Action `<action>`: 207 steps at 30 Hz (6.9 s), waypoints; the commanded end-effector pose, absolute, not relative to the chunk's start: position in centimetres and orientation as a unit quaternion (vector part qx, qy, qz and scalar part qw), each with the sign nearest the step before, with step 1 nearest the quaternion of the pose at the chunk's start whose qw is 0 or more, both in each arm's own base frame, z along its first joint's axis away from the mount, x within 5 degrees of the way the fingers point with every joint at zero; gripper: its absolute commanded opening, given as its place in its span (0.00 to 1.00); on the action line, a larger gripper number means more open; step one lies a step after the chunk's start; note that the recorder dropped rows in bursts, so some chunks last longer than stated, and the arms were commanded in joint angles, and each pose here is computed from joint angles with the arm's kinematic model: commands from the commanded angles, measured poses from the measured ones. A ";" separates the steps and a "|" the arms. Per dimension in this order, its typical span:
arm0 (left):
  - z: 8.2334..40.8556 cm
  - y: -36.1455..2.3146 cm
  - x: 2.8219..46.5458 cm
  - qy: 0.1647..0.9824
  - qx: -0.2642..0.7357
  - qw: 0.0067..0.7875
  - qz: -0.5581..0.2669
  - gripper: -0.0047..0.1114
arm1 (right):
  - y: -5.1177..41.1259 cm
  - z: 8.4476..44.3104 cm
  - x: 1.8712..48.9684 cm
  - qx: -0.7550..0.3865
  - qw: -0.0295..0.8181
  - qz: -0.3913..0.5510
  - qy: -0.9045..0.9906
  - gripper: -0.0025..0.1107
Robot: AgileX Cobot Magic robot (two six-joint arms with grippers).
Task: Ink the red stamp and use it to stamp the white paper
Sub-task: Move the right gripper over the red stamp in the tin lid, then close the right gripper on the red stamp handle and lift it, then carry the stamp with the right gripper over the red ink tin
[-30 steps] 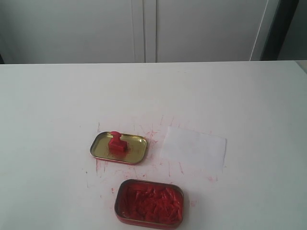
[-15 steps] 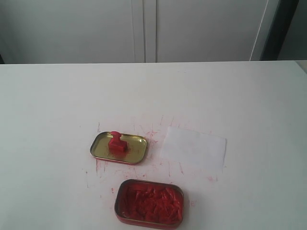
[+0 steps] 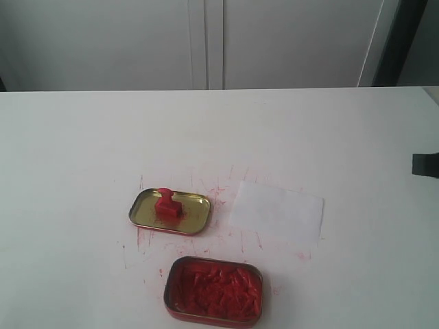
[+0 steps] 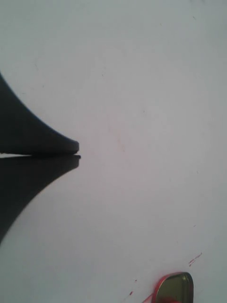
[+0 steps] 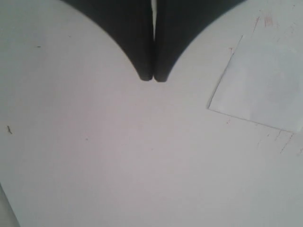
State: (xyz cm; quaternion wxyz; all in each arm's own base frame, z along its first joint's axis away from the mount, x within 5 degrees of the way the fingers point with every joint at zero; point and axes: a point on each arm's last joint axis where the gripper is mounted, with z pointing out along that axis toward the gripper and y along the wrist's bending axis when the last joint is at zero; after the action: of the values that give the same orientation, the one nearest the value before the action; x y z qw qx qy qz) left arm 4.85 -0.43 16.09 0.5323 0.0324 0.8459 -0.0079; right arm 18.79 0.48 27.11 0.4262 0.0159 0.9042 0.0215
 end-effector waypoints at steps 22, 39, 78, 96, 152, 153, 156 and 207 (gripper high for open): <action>15.8 -0.4 4.8 0.849 0.032 0.527 -0.008 0.04 | 6.1 26.7 27.3 -0.074 0.291 0.064 0.952 0.02; 15.8 -0.4 4.8 0.849 0.032 0.527 -0.008 0.04 | 14.7 25.6 31.7 -0.174 0.219 0.089 0.956 0.02; 15.8 -0.4 4.8 0.849 0.032 0.527 -0.008 0.04 | 31.6 22.4 36.3 -0.394 0.155 0.097 0.901 0.02; 15.8 -0.4 4.8 0.849 0.032 0.527 -0.008 0.04 | 34.4 21.0 35.6 -0.587 0.174 0.052 0.789 0.19; 15.8 -0.4 4.8 0.849 0.032 0.527 -0.008 0.04 | 34.4 16.4 36.4 -0.586 0.131 0.016 0.800 0.02; 15.8 -0.4 4.8 0.849 0.032 0.527 -0.008 0.04 | 34.4 16.4 36.4 -0.579 0.131 0.018 0.805 0.02; 15.8 -0.4 4.8 0.849 0.032 0.527 -0.008 0.04 | 34.3 17.1 36.2 -0.576 0.133 0.022 0.806 0.02; 15.8 -0.4 4.8 0.849 0.032 0.527 -0.008 0.04 | 26.8 17.4 22.1 -0.569 0.078 0.050 0.817 0.02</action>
State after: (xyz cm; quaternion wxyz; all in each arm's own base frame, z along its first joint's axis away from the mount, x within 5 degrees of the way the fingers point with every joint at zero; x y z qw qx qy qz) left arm 4.85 -0.43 16.09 0.5323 0.0324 0.8459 -0.0079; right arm 22.58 26.48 17.25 0.0628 -0.5604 0.8247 0.0440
